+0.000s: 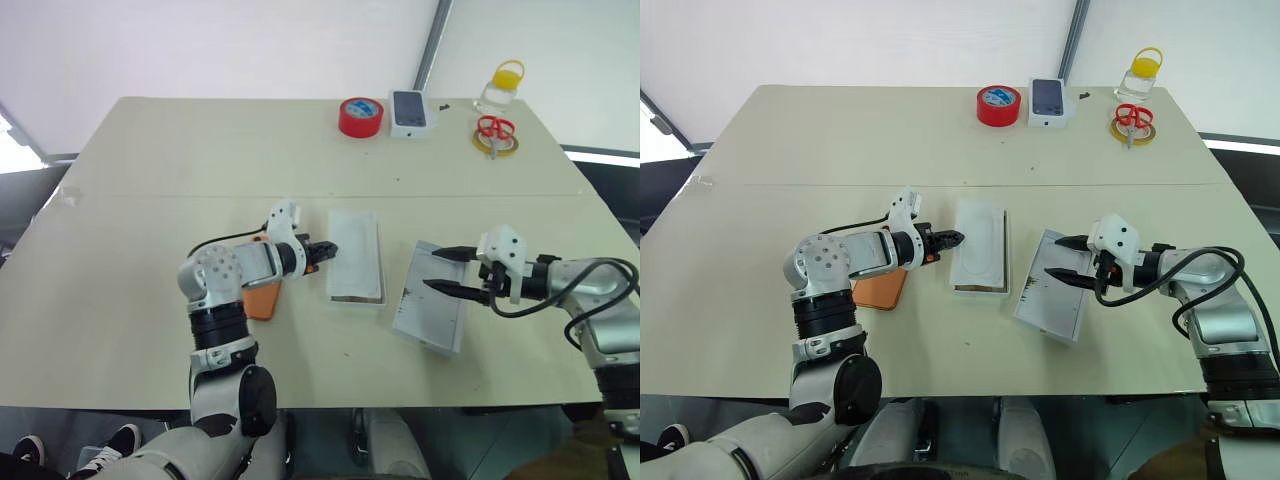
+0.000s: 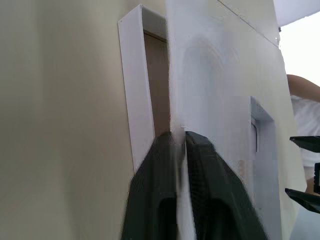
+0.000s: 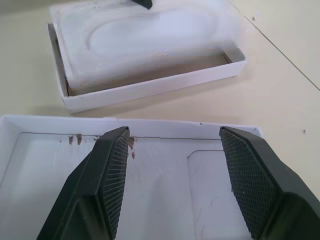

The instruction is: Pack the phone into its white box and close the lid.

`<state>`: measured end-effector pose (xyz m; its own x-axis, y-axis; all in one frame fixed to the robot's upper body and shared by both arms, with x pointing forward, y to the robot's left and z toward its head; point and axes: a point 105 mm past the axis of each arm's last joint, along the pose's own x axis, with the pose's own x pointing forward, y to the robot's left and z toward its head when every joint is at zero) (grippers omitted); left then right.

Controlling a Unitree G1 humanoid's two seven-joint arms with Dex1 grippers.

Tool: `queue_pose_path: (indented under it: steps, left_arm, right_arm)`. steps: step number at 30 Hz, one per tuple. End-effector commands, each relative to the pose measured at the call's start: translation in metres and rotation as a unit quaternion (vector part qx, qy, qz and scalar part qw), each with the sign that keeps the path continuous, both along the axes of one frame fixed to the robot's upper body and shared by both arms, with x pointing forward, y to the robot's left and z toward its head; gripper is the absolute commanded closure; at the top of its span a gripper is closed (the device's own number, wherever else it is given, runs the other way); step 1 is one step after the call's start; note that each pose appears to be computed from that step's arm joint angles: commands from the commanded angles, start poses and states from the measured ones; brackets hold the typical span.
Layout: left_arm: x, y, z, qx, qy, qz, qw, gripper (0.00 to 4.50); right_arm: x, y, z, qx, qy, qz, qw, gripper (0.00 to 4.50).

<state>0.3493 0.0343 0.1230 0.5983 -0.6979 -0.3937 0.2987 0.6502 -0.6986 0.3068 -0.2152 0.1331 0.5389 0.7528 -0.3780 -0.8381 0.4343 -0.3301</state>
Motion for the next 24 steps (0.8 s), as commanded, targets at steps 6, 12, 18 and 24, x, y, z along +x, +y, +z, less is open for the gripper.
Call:
queue_pose_path:
  steps: [6,12,18,24]
  left_arm:
    - [-0.010,-0.017,0.022,-0.013,-0.042,-0.054,0.998,1.59]
    - [-0.008,0.002,0.053,-0.009,-0.127,-0.043,0.991,1.59]
    - [-0.008,0.037,0.064,0.016,-0.220,-0.012,0.975,1.55]
    - [-0.014,0.077,0.061,0.080,-0.313,-0.017,0.946,1.55]
  right_arm:
    - [0.000,0.021,0.011,0.024,-0.027,0.022,0.999,1.47]
    - [0.006,0.056,0.022,0.077,-0.044,0.041,0.995,1.47]
    - [0.014,0.079,0.028,0.091,-0.061,0.052,0.993,3.73]
    - [0.017,0.107,0.026,0.078,-0.074,0.074,0.991,4.40]
